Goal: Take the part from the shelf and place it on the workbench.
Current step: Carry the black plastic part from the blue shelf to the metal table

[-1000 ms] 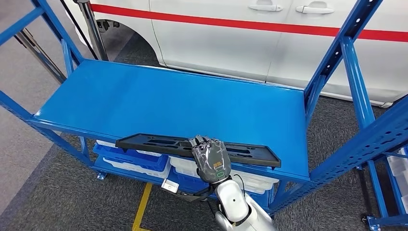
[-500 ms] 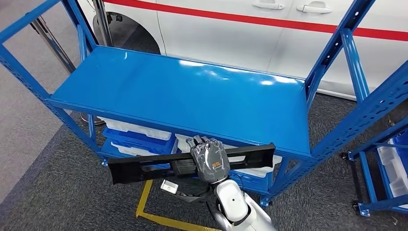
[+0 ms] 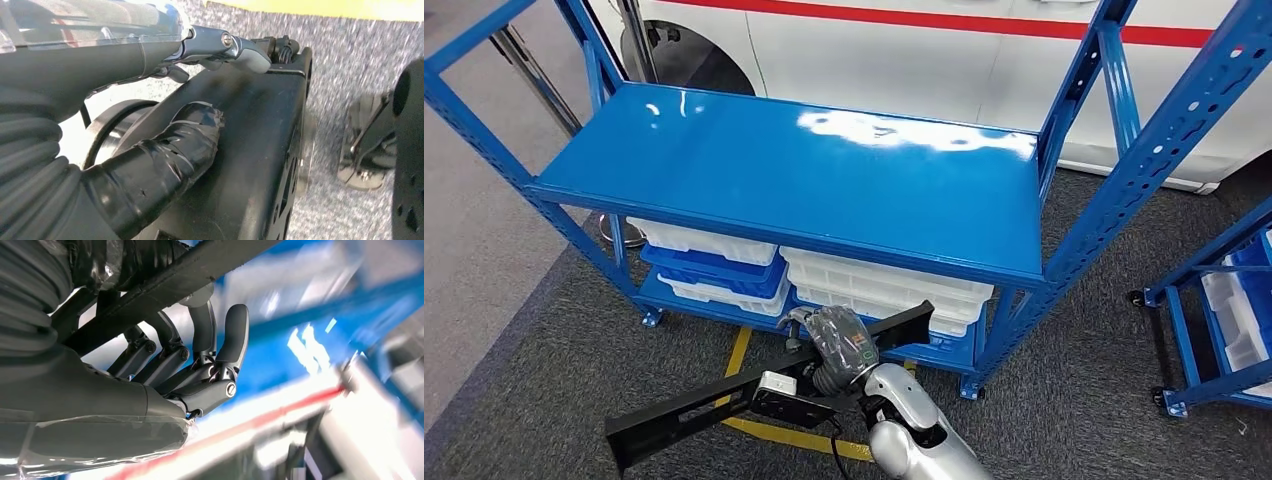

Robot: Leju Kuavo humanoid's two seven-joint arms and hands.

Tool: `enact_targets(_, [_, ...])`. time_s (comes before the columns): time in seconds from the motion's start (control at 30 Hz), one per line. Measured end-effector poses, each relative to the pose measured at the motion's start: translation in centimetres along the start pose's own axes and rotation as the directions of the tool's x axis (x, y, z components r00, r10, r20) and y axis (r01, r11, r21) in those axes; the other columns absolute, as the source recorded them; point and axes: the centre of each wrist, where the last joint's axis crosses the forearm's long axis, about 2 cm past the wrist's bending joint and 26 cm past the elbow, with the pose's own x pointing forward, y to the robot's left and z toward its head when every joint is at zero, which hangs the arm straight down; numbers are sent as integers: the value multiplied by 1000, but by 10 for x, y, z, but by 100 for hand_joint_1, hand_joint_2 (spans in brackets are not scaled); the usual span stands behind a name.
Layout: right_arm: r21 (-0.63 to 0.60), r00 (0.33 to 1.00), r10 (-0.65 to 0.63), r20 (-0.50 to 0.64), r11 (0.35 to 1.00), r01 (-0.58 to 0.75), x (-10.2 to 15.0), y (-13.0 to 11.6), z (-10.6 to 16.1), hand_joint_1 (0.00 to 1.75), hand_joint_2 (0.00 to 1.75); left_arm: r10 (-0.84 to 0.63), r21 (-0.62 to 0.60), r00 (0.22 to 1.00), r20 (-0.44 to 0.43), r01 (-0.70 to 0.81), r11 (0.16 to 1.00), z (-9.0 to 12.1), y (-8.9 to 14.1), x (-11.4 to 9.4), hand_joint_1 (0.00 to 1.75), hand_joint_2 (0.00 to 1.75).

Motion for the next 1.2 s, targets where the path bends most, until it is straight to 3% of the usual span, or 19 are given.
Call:
enact_targets(0.17, [78,967,-254,18,965,252,-3,-1,1,175,175,-29,-23,1000,-5,29,999,0,-3,-3,0,175])
enact_targets(0.3, [127,887,-460,32,882,453,-7,-3,1,175,175,-56,-40,998,-1,56,998,0,-2,-3,0,175])
enact_targets(0.43, [152,812,-583,27,805,573,-14,-4,4,175,175,-89,-46,996,4,89,995,0,3,0,0,175])
enact_targets(1.07, [173,773,-634,-8,760,626,-25,-1,8,175,175,-141,-40,990,9,141,989,1,14,2,0,175])
enact_targets(1.2, [197,735,-678,-4,720,666,-26,0,9,175,175,-164,-52,986,7,164,985,1,12,1,0,175])
